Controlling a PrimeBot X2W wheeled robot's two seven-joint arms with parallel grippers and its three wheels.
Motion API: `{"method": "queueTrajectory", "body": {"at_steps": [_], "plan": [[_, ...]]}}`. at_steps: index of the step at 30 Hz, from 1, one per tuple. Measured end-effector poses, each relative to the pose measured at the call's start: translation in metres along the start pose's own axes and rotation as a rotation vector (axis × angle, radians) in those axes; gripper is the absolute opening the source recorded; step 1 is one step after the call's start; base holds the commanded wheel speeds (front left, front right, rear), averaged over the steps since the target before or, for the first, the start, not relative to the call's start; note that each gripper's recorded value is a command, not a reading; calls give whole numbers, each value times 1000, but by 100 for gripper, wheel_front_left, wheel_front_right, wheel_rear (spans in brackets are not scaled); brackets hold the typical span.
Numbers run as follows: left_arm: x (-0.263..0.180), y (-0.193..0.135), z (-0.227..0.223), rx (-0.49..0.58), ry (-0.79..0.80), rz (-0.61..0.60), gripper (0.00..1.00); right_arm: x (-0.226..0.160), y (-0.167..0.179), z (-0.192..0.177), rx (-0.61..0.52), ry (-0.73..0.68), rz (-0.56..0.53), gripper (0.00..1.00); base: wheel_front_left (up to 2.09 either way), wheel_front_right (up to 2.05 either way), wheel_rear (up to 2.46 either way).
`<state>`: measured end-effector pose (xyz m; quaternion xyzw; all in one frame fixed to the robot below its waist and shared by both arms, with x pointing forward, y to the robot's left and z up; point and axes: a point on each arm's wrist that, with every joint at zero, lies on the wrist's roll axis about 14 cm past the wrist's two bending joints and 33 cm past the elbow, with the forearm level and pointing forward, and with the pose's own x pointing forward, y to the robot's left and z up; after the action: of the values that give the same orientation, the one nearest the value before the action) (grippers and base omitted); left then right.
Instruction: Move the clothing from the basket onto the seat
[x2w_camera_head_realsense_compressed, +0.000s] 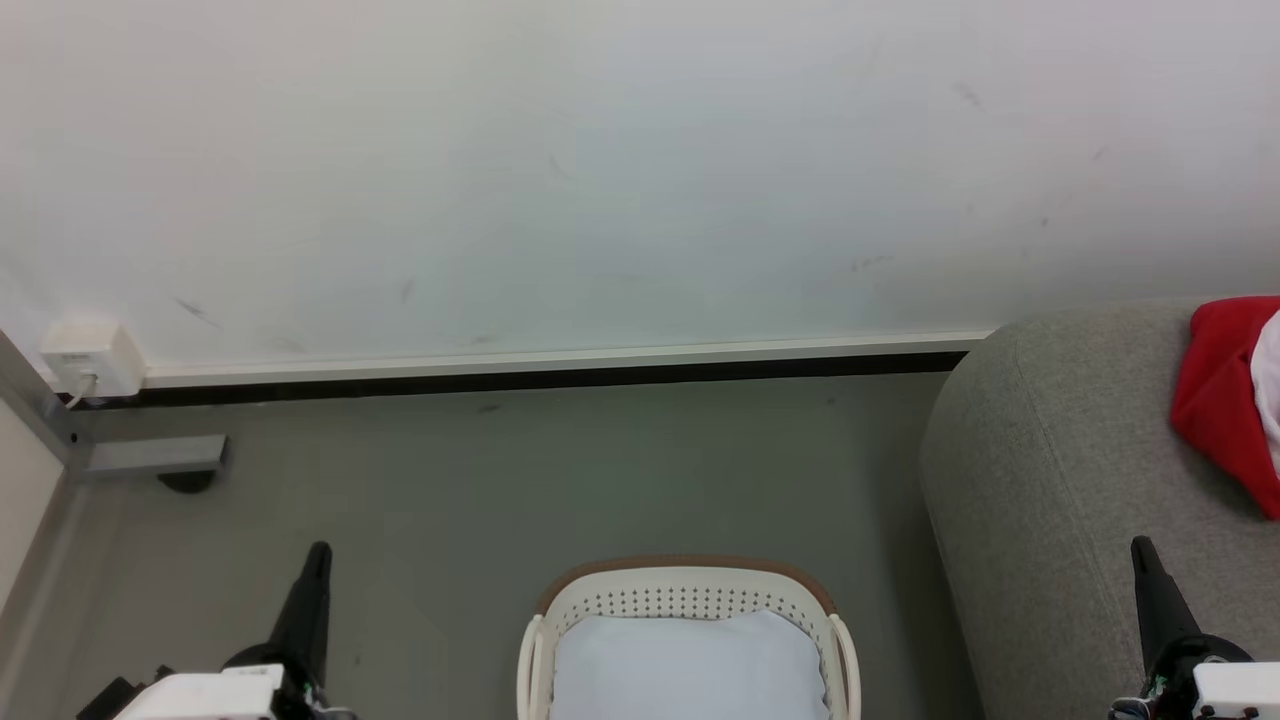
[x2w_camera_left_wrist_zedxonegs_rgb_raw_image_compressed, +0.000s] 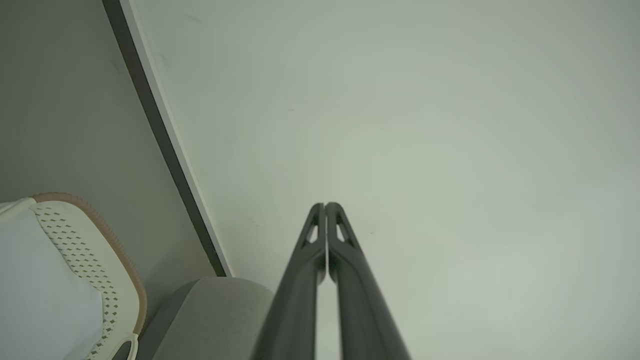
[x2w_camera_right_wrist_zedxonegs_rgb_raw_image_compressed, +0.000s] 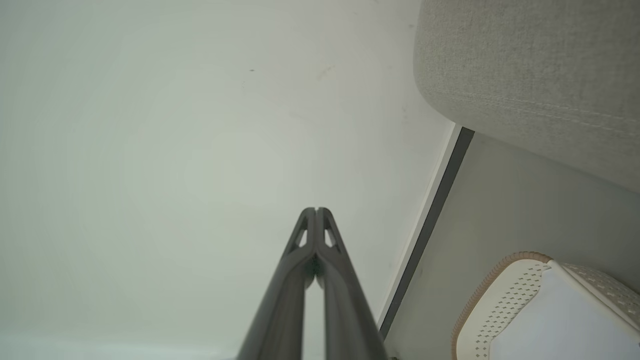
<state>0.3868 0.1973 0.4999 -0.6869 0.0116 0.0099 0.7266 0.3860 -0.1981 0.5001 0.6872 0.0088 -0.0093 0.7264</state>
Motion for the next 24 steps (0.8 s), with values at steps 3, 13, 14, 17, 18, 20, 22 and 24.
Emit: {"method": "queueTrajectory", "body": {"at_steps": [3, 13, 14, 17, 18, 20, 22, 24], "plan": [[0, -2, 1, -25, -1, -6, 0, 1, 2, 0, 20, 1, 6, 0, 0, 0, 0], [2, -6, 2, -57, -2, -24, 0, 3, 6, 1, 62, 2, 22, 0, 0, 0, 0], [2, -6, 2, -57, -2, -25, 0, 3, 6, 1, 62, 2, 22, 0, 0, 0, 0], [2, -6, 2, -57, -2, -25, 0, 3, 6, 1, 62, 2, 22, 0, 0, 0, 0], [2, -6, 2, -57, -2, -24, 0, 3, 6, 1, 62, 2, 22, 0, 0, 0, 0], [2, -6, 2, -57, -2, -25, 0, 3, 6, 1, 62, 2, 22, 0, 0, 0, 0], [2, -6, 2, -57, -2, -25, 0, 3, 6, 1, 62, 2, 22, 0, 0, 0, 0], [2, -6, 2, -57, -2, -25, 0, 3, 6, 1, 62, 2, 22, 0, 0, 0, 0]]}}
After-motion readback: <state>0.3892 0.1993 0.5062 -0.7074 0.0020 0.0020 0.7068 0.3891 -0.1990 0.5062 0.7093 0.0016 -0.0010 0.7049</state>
